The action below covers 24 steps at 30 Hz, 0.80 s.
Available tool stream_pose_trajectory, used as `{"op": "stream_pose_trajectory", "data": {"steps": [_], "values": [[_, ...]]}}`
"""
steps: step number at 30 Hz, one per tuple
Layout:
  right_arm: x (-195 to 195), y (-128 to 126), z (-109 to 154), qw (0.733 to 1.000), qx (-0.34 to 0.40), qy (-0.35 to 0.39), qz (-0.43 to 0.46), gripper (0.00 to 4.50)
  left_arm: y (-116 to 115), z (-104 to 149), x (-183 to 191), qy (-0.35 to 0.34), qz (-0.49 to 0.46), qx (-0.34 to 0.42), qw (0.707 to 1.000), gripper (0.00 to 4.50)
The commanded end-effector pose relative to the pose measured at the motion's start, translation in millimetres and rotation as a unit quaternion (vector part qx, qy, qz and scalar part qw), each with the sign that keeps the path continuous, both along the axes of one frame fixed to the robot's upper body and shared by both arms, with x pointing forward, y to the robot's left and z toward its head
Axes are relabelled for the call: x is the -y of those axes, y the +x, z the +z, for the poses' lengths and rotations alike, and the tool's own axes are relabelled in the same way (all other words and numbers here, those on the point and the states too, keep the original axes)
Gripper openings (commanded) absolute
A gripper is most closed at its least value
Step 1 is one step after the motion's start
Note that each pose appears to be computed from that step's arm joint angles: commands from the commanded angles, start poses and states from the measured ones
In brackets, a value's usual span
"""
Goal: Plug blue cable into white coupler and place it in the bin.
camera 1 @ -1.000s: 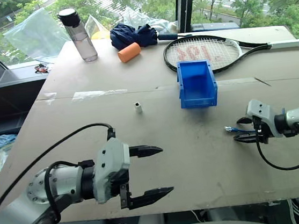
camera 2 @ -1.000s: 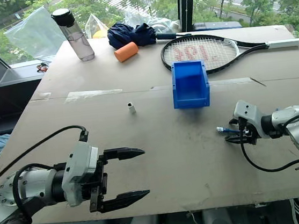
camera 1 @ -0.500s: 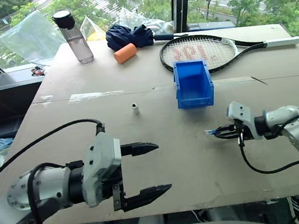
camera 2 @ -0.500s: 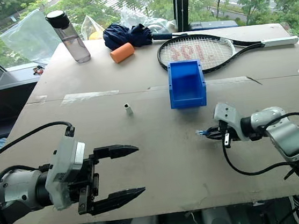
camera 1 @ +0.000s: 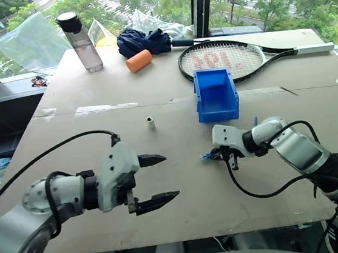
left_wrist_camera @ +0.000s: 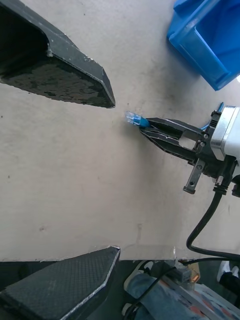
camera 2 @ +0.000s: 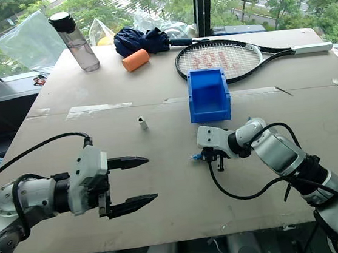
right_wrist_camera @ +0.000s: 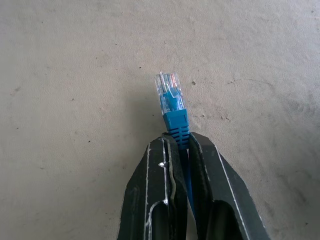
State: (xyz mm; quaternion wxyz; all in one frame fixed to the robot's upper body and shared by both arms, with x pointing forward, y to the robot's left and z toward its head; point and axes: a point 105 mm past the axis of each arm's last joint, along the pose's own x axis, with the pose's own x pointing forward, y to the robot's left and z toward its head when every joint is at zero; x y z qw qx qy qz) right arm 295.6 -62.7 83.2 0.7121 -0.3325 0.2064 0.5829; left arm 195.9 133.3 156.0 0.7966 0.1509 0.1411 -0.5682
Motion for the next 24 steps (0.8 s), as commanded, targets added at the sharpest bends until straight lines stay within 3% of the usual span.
{"op": "stream_pose_trajectory", "data": {"steps": [1,4,10,15,24], "values": [[-0.4,1.7,7.3,0.999,0.029,0.023,-0.012,1.64,7.7,-1.3,9.4,0.001,0.01,0.02,1.0,4.5],[5.6,-6.7,28.9,0.995,0.054,0.083,-0.029,3.0,30.4,-8.3,16.2,-0.004,0.033,0.015,0.999,4.5],[36.4,-50.5,55.8,0.981,0.084,0.159,-0.067,3.0,65.1,-30.2,28.2,0.013,0.018,0.001,1.0,4.5],[53.9,-78.3,60.5,0.97,0.092,0.193,-0.118,3.0,101.4,-52.1,35.9,0.022,-0.004,0.002,1.0,4.5],[76.6,-109.8,53.6,0.951,0.093,0.205,-0.214,3.0,108.5,-89.0,66.9,0.025,-0.088,0.02,0.996,4.5]]}}
